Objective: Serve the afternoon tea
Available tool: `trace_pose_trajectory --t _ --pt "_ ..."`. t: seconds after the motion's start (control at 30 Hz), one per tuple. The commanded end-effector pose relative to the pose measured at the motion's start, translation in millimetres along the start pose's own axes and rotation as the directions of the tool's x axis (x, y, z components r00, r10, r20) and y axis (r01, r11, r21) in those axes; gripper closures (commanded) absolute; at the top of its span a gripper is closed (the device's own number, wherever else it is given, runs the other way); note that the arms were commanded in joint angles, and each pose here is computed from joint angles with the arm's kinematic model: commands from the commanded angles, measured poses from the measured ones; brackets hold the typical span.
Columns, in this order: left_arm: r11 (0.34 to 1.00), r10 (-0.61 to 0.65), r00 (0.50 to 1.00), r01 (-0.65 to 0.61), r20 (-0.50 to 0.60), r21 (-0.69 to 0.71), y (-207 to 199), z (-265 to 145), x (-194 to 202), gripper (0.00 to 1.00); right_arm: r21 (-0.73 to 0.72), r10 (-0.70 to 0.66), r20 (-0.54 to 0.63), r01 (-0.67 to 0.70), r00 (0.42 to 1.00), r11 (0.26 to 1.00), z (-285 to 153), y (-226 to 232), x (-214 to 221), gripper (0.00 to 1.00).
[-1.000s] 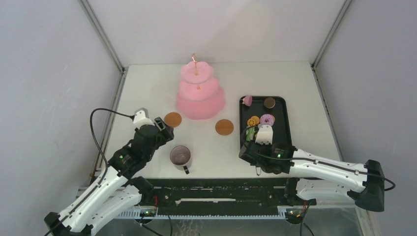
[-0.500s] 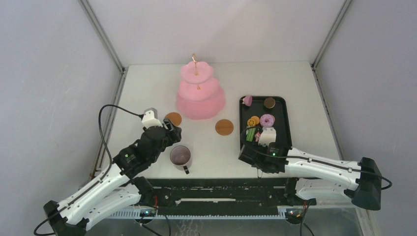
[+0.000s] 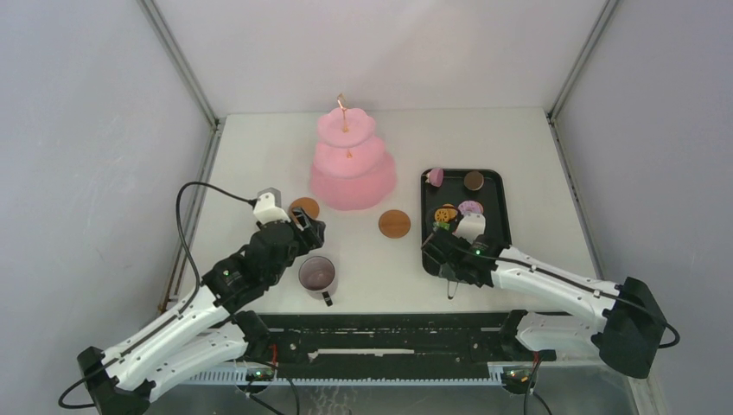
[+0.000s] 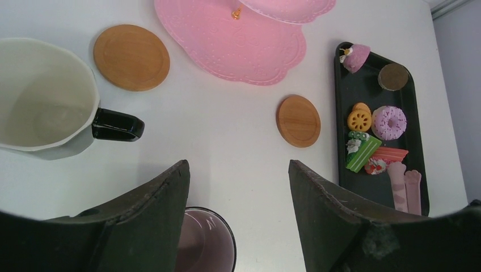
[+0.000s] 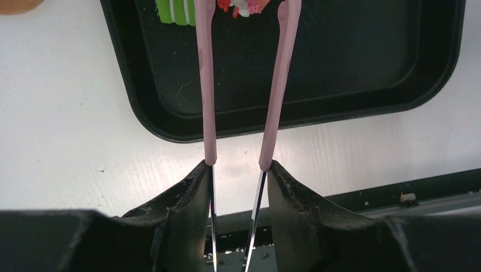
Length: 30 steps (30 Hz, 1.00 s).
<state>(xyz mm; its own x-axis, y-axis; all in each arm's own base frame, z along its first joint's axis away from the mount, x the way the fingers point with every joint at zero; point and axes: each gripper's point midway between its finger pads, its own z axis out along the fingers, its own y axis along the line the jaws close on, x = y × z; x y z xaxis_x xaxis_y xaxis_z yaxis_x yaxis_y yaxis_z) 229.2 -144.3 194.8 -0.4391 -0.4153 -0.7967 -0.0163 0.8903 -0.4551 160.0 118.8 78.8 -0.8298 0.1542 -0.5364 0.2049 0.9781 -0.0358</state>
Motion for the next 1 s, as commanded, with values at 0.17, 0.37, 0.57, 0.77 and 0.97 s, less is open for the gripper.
trace_pose_trajectory --t 0.17,0.37,0.57,0.77,0.97 --pt "0.997 -0.057 0.996 0.054 0.068 0.049 -20 -4 -24 0.30 -0.041 -0.001 0.010 0.002 1.000 0.999 16 11 -23 0.52" --pt "0.998 -0.050 0.997 0.047 0.064 0.048 -25 0 -24 0.30 -0.039 0.005 -0.013 -0.006 1.000 0.999 26 11 -28 0.52" --pt "0.998 -0.047 0.996 0.044 0.070 0.044 -27 1 -26 0.30 -0.027 0.006 -0.033 -0.007 0.999 1.000 35 9 -29 0.52" --pt "0.998 -0.043 0.996 0.040 0.073 0.042 -27 0 -28 0.30 -0.026 0.014 -0.051 -0.015 0.999 1.000 42 8 -28 0.51" --pt "0.998 -0.043 0.996 0.040 0.077 0.037 -25 -1 -28 0.30 -0.015 0.019 -0.052 -0.019 0.998 1.000 43 3 -31 0.51"
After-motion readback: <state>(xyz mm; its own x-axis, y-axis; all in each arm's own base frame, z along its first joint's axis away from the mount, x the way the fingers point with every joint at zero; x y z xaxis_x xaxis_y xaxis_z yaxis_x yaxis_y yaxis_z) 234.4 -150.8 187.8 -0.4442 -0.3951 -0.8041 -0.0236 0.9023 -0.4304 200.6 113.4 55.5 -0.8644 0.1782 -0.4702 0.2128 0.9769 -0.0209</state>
